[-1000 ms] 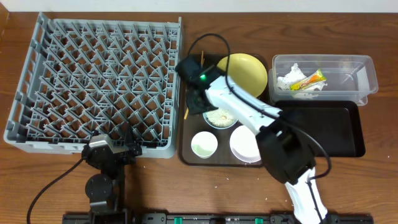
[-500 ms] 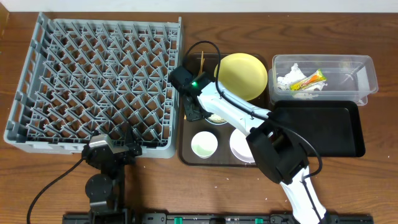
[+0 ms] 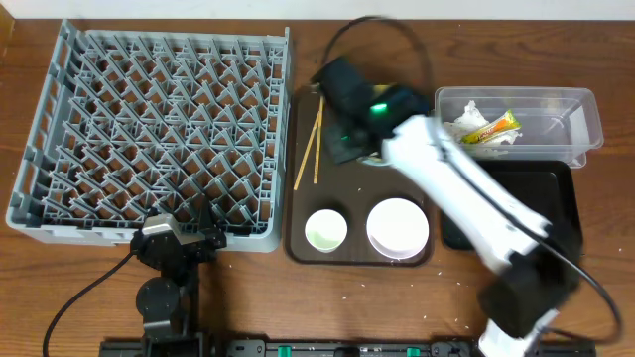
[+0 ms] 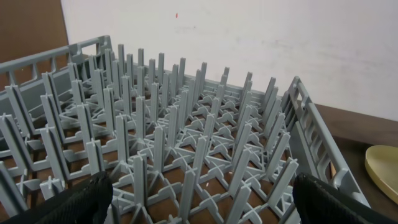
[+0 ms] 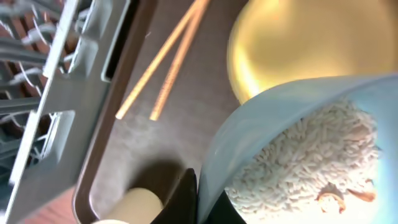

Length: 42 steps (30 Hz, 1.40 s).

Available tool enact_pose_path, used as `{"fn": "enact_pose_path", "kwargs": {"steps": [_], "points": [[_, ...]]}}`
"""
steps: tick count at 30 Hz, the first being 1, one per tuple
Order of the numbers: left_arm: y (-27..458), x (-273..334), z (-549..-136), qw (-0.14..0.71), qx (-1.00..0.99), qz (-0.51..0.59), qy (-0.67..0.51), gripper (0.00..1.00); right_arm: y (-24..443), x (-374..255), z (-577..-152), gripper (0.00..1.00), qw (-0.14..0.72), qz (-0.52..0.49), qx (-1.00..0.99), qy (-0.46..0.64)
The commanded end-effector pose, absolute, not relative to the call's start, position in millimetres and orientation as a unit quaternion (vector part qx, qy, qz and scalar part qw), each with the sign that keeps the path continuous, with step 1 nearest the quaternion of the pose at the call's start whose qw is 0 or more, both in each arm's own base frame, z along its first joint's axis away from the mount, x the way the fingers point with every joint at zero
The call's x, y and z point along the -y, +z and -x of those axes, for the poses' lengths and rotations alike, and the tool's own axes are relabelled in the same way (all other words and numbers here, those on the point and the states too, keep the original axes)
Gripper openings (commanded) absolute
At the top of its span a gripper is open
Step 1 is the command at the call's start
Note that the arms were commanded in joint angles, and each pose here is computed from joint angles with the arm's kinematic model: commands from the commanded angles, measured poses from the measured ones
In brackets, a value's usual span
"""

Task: Sort waste into correct bins and load items into the dishwasher
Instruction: 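Grasp the light-blue rice bowl rim with the right gripper, then tip the blue bowl over the black tray to dump the rice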

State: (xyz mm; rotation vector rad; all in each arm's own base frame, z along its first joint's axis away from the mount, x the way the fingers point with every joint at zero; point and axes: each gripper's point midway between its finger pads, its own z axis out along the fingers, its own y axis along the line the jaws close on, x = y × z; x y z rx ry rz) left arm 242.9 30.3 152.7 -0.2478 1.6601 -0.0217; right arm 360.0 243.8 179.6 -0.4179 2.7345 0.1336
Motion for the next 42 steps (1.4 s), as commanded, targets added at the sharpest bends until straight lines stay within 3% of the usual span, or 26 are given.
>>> {"fn": "enact_pose_path", "kwargs": {"steps": [1,8,16,28,42], "points": [[136,-33,-242,0.649,-0.752,0.111,0.002,0.93,213,-200,-360,0.01,0.201,0.126,-0.971,0.034],[136,-33,-242,0.649,-0.752,0.111,0.002,0.93,200,-132,-329,0.01,0.121,0.119,-0.985,0.024],[136,-33,-242,0.649,-0.752,0.111,0.002,0.93,159,-91,-300,0.01,0.106,0.092,-0.978,0.151],[136,-33,-242,0.649,-0.752,0.111,0.002,0.93,148,-49,-295,0.01,0.247,0.027,-0.852,0.461],[136,-33,-242,0.649,-0.752,0.111,0.002,0.93,161,28,-282,0.01,0.35,-0.127,-0.765,0.526]]}}
